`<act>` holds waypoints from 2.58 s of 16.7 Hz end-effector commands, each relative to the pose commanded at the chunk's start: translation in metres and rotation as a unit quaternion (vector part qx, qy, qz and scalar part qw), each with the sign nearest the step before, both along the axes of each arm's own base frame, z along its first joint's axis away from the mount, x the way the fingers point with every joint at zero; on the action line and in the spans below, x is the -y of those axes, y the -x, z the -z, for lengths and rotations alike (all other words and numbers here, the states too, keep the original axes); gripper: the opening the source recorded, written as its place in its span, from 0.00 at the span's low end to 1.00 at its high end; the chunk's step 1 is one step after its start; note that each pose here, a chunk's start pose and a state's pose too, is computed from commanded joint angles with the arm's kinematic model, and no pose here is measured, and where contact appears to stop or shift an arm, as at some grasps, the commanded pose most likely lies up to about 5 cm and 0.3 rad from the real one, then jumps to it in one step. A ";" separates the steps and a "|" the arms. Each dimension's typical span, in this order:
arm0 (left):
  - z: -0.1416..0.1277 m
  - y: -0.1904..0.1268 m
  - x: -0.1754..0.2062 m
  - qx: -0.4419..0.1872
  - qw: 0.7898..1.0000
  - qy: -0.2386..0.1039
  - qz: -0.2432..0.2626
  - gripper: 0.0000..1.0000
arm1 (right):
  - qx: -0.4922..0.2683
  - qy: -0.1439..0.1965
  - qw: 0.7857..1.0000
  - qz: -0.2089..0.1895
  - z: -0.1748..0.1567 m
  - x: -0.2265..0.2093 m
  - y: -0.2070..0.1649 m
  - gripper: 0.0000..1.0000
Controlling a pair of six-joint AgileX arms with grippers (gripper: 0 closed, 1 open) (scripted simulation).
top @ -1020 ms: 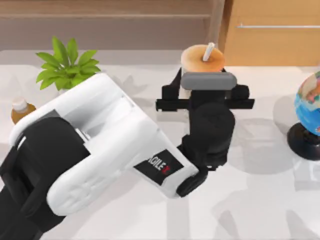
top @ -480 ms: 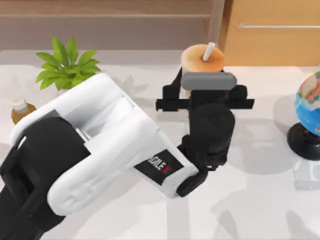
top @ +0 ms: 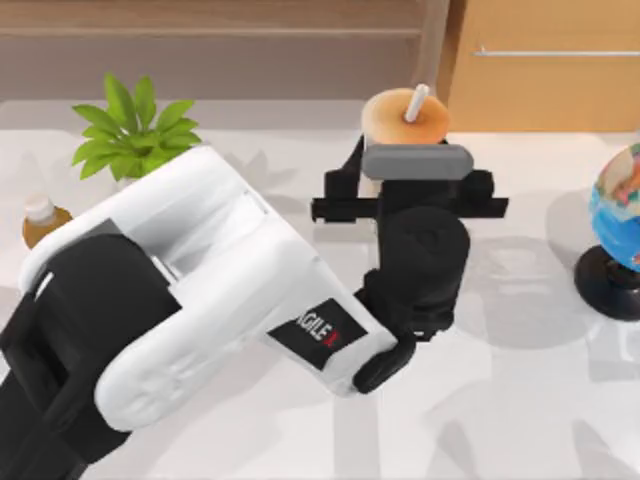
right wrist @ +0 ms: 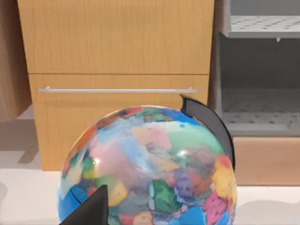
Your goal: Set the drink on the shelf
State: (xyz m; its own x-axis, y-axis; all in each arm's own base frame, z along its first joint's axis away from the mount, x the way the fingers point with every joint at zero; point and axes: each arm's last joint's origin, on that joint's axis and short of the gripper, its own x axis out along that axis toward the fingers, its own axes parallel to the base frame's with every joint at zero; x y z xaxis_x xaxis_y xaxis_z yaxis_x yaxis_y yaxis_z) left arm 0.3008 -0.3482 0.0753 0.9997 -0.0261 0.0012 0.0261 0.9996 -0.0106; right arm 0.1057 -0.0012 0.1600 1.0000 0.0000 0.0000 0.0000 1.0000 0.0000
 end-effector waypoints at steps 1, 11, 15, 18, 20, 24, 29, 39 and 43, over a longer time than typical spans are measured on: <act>0.000 0.001 0.001 0.000 1.000 0.000 0.001 0.00 | 0.000 0.000 1.000 0.000 0.000 0.000 0.000 1.00; -0.016 -0.001 0.002 0.006 1.000 0.006 0.002 0.00 | 0.000 0.000 1.000 0.000 0.000 0.000 0.000 1.00; -0.059 -0.018 -0.006 0.034 0.999 0.037 0.003 0.00 | 0.000 0.000 1.000 0.000 0.000 0.000 0.000 1.00; -0.100 -0.036 -0.024 0.051 0.997 0.050 0.005 0.00 | 0.000 0.000 1.000 0.000 0.000 0.000 0.000 1.00; -0.126 -0.047 -0.041 0.059 0.997 0.053 0.005 0.00 | 0.000 0.000 1.000 0.000 0.000 0.000 0.000 1.00; -0.166 -0.072 -0.089 0.056 0.998 0.039 -0.004 0.00 | 0.000 0.000 1.000 0.000 0.000 0.000 0.000 1.00; -0.186 -0.097 -0.154 0.018 1.000 0.007 -0.020 0.00 | 0.000 0.000 1.000 0.000 0.000 0.000 0.000 1.00; -0.213 -0.115 -0.203 -0.008 1.000 -0.002 0.001 0.00 | 0.000 0.000 1.000 0.000 0.000 0.000 0.000 1.00; -0.210 -0.115 -0.201 -0.011 1.000 -0.004 0.003 0.00 | 0.000 0.000 1.000 0.000 0.000 0.000 0.000 1.00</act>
